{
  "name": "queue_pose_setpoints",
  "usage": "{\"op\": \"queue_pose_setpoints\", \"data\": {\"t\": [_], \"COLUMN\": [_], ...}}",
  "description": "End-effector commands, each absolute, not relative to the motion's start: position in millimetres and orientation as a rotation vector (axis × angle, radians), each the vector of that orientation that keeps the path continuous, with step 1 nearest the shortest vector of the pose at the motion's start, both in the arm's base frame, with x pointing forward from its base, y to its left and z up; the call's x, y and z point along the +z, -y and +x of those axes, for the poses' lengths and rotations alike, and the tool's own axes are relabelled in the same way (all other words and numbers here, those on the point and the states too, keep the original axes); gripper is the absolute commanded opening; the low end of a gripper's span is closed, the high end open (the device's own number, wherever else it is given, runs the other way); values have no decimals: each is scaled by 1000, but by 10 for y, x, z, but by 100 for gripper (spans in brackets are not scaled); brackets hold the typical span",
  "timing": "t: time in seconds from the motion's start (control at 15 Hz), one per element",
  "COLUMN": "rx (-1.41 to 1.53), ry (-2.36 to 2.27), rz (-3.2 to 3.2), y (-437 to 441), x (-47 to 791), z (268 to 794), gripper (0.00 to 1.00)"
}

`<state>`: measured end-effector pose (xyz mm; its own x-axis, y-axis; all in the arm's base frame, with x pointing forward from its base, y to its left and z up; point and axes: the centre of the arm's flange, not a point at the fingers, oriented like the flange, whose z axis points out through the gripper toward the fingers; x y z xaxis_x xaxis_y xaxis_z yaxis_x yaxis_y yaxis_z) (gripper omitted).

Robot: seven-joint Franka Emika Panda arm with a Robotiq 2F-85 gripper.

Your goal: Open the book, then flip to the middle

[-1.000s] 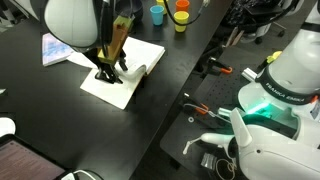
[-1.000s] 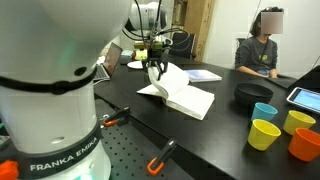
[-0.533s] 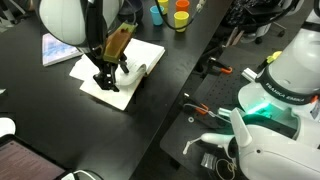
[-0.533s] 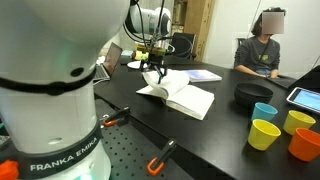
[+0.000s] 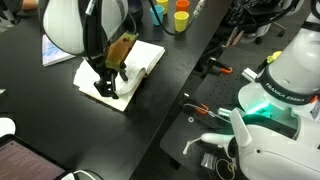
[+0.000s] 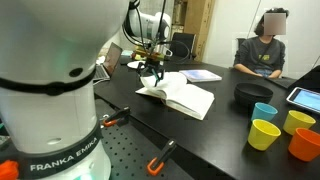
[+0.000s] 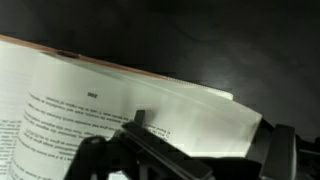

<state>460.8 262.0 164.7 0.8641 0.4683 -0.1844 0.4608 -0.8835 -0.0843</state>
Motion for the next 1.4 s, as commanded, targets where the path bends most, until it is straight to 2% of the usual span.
{"op": "queue_pose_setpoints", "data": {"t": [0.0,0.67,1.33], "rx": [334,325,255], "ry": [771,725,511], "rz": [-2920,-2902,-3058], "y": [-2727,-2570,-2173], "x": [1645,1702,2332], "z": [4511,4585,4765], "gripper": [100,100,100]}}
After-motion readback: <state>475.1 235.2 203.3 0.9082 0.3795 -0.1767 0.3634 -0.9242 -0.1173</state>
